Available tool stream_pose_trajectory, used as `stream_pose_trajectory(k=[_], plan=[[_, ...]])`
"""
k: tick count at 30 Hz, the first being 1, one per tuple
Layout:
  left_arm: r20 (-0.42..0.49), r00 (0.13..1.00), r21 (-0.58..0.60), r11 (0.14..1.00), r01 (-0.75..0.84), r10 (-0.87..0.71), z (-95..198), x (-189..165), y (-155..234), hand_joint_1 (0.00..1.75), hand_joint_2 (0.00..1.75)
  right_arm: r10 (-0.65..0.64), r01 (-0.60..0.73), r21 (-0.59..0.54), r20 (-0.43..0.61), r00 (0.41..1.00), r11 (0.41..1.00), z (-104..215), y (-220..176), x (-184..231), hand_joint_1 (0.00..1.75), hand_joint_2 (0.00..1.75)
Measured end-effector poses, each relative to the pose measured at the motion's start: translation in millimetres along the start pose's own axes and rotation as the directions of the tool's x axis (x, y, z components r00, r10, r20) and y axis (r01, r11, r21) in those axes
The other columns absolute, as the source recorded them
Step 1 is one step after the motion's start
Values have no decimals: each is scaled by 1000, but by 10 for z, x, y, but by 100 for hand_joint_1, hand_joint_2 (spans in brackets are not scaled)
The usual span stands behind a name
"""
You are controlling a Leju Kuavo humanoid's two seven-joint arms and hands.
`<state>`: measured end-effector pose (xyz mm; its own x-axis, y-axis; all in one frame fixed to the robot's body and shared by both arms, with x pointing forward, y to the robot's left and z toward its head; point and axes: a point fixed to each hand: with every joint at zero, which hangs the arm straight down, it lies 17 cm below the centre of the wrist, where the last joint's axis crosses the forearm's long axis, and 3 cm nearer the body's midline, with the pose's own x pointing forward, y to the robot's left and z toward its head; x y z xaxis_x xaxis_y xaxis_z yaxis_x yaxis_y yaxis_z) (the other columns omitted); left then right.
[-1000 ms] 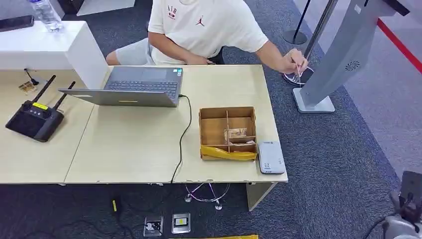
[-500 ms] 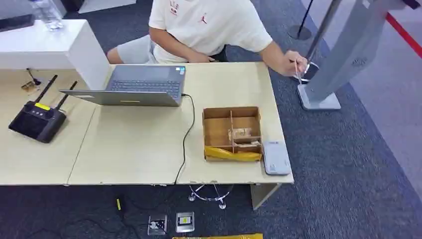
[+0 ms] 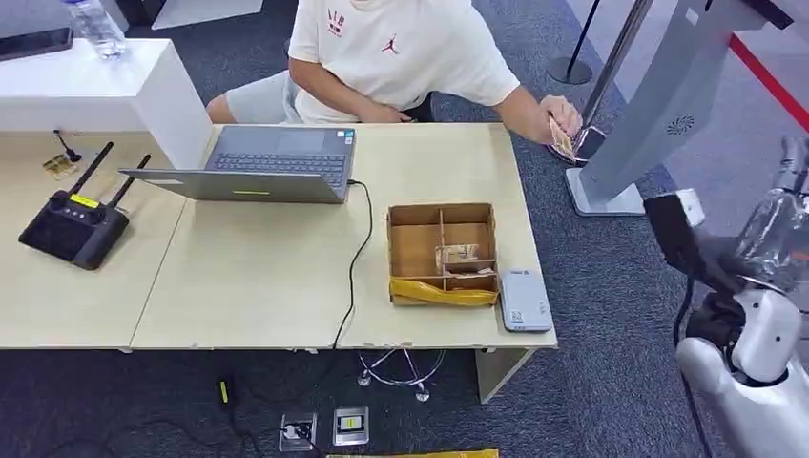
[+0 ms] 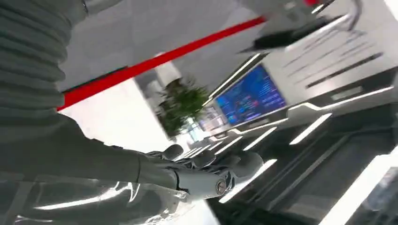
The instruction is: Pass the card to the sensor for recognition and then transmit it.
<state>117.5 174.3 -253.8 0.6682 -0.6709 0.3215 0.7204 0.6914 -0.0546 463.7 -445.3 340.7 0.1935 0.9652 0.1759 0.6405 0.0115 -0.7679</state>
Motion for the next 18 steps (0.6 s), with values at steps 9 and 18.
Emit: stream_pose_trajectory(k=[9, 18], plan=[[4, 1000, -10, 1000, -5, 5, 2, -15, -65, 0, 0, -66, 55, 59, 199, 978, 997, 264, 120, 859, 0, 175], [4, 1000, -11, 1000, -5, 5, 5, -24, -67, 0, 0, -101, 75, 103, 282, 954, 992, 485, 206, 1213, 0, 175]])
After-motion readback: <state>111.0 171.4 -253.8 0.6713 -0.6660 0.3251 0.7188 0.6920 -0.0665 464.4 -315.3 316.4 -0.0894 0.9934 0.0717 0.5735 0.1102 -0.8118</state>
